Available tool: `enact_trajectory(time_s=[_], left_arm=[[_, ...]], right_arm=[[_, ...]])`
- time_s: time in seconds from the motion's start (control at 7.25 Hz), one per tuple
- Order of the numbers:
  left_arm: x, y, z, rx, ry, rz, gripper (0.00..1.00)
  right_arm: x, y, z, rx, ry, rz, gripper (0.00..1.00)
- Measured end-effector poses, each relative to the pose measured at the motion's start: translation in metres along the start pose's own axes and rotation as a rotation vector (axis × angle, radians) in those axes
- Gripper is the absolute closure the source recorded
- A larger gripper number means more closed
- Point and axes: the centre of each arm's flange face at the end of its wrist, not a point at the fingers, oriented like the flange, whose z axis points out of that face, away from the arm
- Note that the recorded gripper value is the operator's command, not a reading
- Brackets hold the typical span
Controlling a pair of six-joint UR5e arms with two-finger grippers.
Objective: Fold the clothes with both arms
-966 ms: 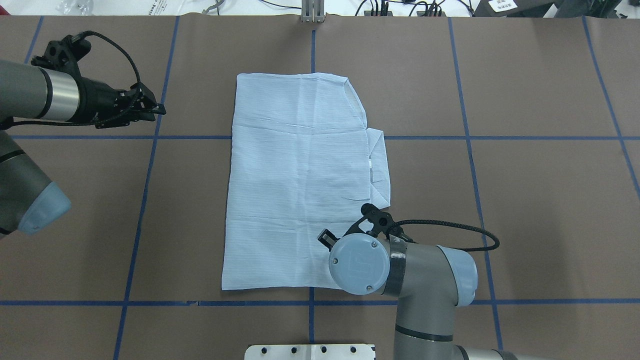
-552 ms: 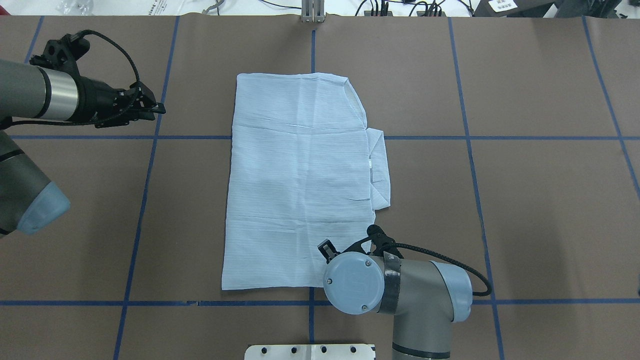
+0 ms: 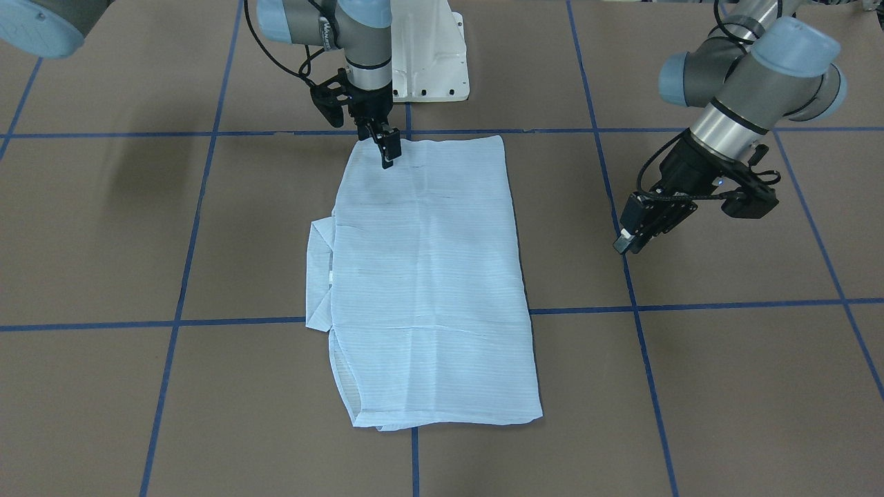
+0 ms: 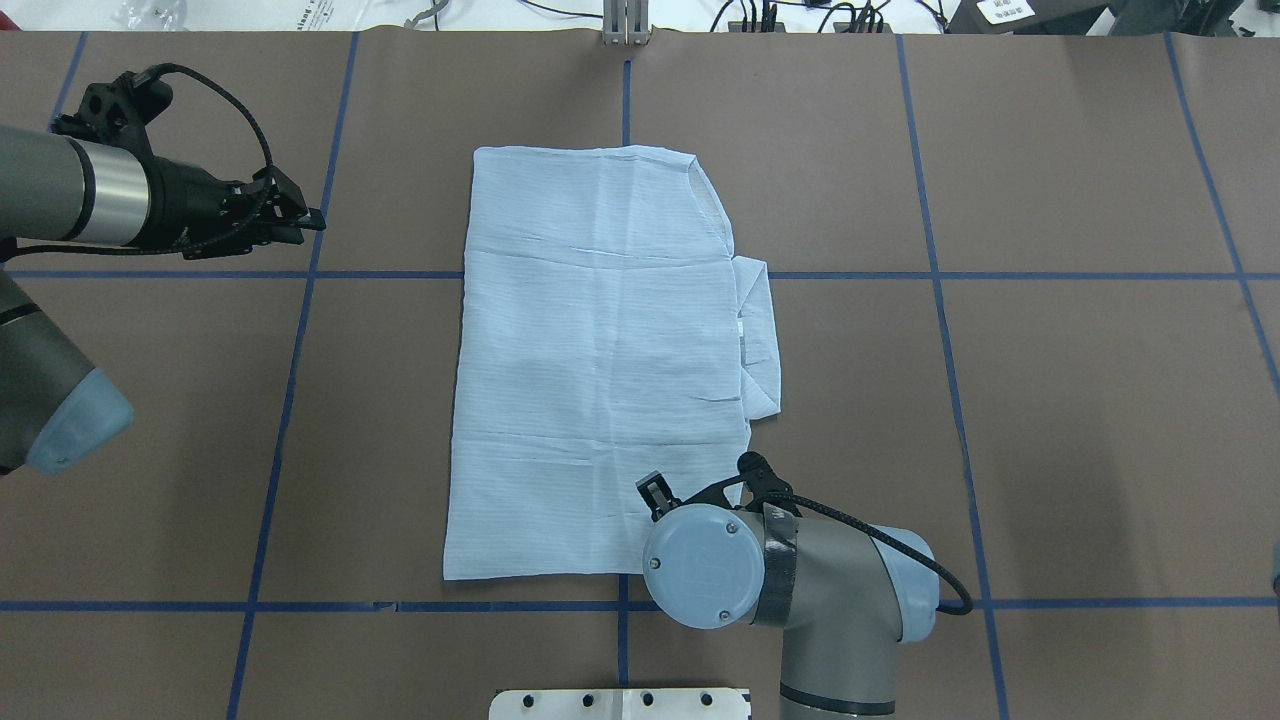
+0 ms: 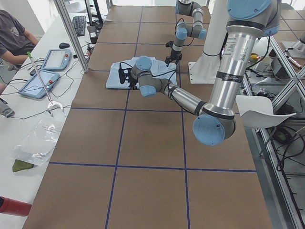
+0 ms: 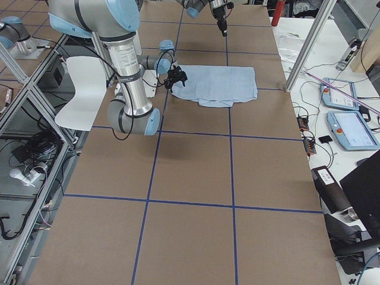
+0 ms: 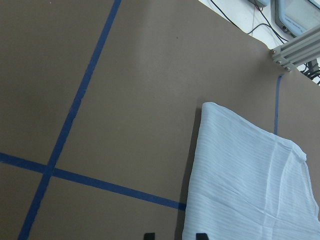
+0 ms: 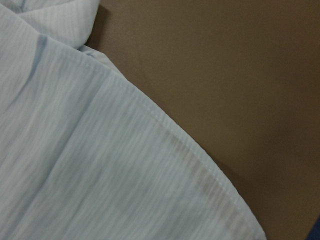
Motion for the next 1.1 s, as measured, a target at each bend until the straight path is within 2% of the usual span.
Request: enact_trajectory(time_s=[0.41, 0.55, 0.83, 0.97, 1.1], left_arm=[[0.001, 0.000, -0.001, 0.000, 0.003, 0.001, 0.62], [0.001, 0.001, -0.001, 0.000, 0.003, 0.001, 0.62], [0.001, 0.001, -0.002, 0.000, 0.004, 0.001, 0.62], [0.002, 0.001, -0.002, 0.000, 0.004, 0.001, 0.62], [0.001, 0.001, -0.003, 0.000, 0.005, 0.001, 0.62]], right_arm=[[-0.001, 0.000, 0.007, -0.004, -0.009, 0.015, 0.02], [0.002, 0.002, 0.010, -0.004, -0.002, 0.010, 0.13], [0.007, 0.004, 0.012, -0.005, 0.007, 0.004, 0.85], [0.008, 0.005, 0.012, -0.006, 0.009, 0.003, 1.00], [0.008, 0.005, 0.012, -0.007, 0.009, 0.001, 1.00]])
